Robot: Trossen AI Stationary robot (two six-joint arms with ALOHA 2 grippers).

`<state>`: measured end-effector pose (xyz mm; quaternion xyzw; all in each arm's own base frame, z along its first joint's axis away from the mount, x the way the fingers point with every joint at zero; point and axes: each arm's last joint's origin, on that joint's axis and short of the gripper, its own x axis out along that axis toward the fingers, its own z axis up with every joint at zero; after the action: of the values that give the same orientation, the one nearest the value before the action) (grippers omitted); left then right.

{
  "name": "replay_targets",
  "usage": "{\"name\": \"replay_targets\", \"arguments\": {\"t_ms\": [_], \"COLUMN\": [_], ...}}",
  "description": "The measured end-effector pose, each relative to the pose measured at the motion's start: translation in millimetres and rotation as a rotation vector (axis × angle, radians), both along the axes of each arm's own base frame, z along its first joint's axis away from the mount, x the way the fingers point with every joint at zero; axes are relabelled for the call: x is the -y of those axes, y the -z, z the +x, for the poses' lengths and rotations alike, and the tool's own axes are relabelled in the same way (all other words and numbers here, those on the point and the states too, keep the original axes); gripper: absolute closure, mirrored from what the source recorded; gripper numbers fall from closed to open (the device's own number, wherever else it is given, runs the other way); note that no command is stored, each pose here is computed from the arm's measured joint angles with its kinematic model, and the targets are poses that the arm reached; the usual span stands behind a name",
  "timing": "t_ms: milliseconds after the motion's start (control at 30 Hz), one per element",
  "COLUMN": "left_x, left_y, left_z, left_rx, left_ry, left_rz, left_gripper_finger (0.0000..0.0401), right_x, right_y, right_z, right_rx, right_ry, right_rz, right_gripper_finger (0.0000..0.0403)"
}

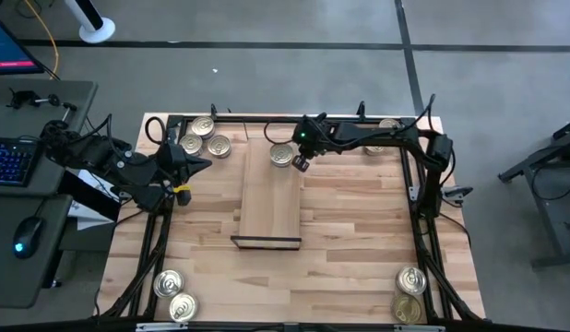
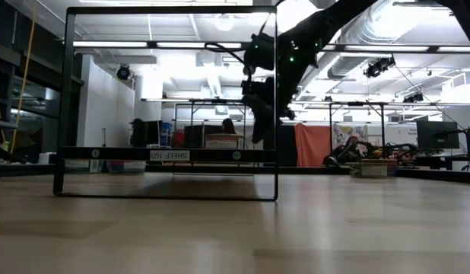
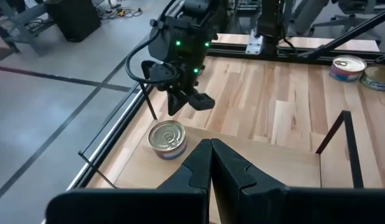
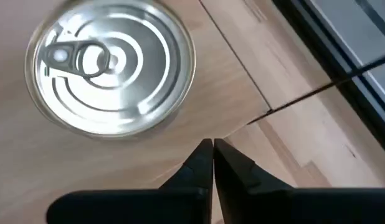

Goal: Stack canned seafood by type on shelf
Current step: Put the blue pink tuna can on the shelf

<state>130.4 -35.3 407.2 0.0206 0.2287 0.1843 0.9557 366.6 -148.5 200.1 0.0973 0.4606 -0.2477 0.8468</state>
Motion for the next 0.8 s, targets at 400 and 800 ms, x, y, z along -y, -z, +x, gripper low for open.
{"name": "replay_targets", "arguments": {"t_ms": [400,800], "left_x": [-0.7,-6.3], "left_y": [2.6,12.9], "left_z": [-1.7,-10.5], "left_rx": [-0.027,-0.106], "left_ry": [-0.008,-0.113], "left_rz": [0.000,-0.038], "left_gripper_finger": [0.0401,0.0401], "right_x": [-2.9,2.0], "right_y": [7.1,-7.3], "right_z": [11.3,7.1], "right_rx": [0.080,0.126], "right_ry": [0.015,0.051], "right_rz": [0.042,0.013], "right_gripper_finger": [0.0403,0.0403]}}
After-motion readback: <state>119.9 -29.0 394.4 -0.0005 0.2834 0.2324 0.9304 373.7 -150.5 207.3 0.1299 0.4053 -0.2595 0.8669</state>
